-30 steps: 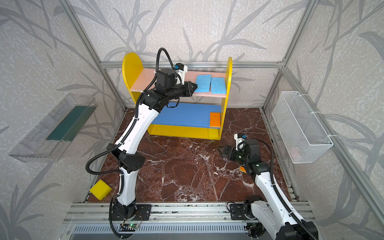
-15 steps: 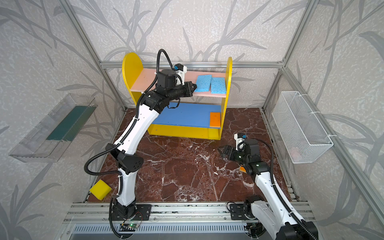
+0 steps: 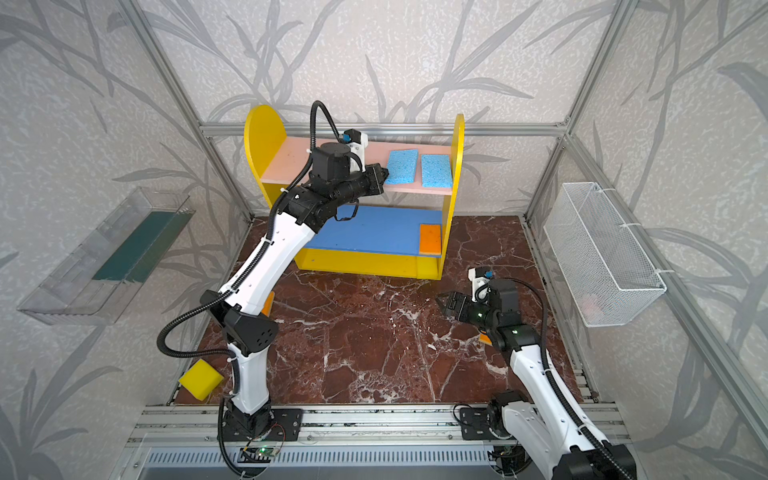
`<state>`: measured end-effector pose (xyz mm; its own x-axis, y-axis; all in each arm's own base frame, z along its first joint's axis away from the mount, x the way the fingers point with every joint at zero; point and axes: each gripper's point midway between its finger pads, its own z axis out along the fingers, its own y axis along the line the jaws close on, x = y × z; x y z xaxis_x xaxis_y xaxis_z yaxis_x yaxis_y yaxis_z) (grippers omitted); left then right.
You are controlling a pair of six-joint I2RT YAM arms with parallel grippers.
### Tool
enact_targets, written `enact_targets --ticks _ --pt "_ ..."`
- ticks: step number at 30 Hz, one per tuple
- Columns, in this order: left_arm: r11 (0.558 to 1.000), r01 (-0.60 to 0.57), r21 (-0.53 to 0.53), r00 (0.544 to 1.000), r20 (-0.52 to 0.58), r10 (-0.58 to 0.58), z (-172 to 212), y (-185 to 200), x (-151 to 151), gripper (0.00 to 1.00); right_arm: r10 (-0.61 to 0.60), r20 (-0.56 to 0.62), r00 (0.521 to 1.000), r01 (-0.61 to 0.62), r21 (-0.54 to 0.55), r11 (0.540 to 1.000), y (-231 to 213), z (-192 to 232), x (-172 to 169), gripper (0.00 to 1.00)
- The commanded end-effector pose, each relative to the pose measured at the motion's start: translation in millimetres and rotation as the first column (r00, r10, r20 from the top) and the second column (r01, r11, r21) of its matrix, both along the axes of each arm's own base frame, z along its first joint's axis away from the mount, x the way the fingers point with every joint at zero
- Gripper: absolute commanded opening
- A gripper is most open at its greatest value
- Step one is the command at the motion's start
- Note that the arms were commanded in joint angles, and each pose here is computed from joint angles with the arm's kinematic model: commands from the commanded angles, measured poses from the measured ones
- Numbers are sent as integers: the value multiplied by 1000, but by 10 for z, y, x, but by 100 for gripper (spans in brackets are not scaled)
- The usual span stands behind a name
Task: Place and organize the cleaning sponges onto the shelf
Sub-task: 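Lower the blue sponge onto the pink shelf beside the first blue sponge, then release and withdraw the left gripper while the right gripper reaches the orange sponge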
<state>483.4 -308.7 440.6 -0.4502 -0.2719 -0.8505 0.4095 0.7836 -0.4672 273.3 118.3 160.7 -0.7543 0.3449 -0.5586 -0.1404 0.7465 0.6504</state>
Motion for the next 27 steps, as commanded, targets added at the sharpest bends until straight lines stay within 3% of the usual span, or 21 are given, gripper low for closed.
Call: enact_targets --ticks 1,3,6,9,27 --pt "1000 -15 -1 1000 -18 15 -16 17 9 0 0 21 1000 0 -9 1000 -19 14 -2 95" --pt "1000 -6 -8 1000 -19 5 -23 -6 8 1 0 21 1000 1 -11 1000 -22 12 -6 95" --pt "1000 11 -12 1000 -15 -11 -24 -51 -7 20 -1 19 1000 2 -12 1000 -23 -3 -13 95" --pt "1000 16 -13 1000 -9 -16 -14 -81 -28 30 -2 22 1000 2 -12 1000 -25 8 -8 95" --pt "995 92 -31 994 -55 -93 -124 -385 13 38 -1 27 1000 2 -14 1000 -28 17 -20 95"
